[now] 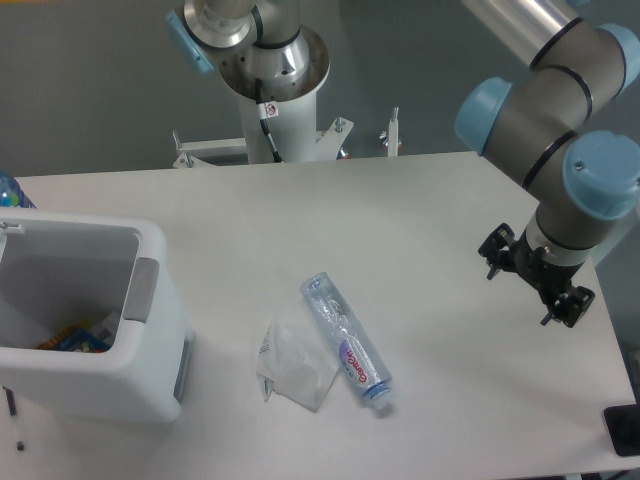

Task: Place the trash in the trash can
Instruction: 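Move the gripper from its rest pose toward the plastic water bottle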

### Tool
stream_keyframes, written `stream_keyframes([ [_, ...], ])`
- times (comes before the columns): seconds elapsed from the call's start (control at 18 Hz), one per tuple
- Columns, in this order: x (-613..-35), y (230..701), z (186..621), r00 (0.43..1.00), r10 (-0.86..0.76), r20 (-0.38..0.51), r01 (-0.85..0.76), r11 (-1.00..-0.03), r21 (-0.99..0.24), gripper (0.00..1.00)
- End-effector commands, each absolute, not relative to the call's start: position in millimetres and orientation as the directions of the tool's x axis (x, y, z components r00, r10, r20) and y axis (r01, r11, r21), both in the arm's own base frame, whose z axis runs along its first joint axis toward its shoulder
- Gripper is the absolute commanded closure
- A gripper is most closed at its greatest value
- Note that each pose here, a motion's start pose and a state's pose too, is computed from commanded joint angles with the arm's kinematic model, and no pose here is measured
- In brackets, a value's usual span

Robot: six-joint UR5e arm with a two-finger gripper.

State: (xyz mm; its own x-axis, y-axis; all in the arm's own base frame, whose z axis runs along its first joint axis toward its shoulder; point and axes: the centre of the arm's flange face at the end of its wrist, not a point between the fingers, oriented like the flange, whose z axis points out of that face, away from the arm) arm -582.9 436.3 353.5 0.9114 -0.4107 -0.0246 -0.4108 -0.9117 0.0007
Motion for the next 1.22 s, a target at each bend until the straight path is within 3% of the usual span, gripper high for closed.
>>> stream_keyframes([
  [0.56,-582.0,437.4,354.3,0.914,-0.405,-0.029,-0.405,-0.914,-0.003,0.00],
  [0.83,-574.2,444.1,345.8,0.989,-0.144,-0.009,-0.144,-0.989,-0.013,0.00],
  [1.22,-542.3,486.4,331.2,0.992,0.127,0.012,0.127,-0.992,0.000,0.00],
])
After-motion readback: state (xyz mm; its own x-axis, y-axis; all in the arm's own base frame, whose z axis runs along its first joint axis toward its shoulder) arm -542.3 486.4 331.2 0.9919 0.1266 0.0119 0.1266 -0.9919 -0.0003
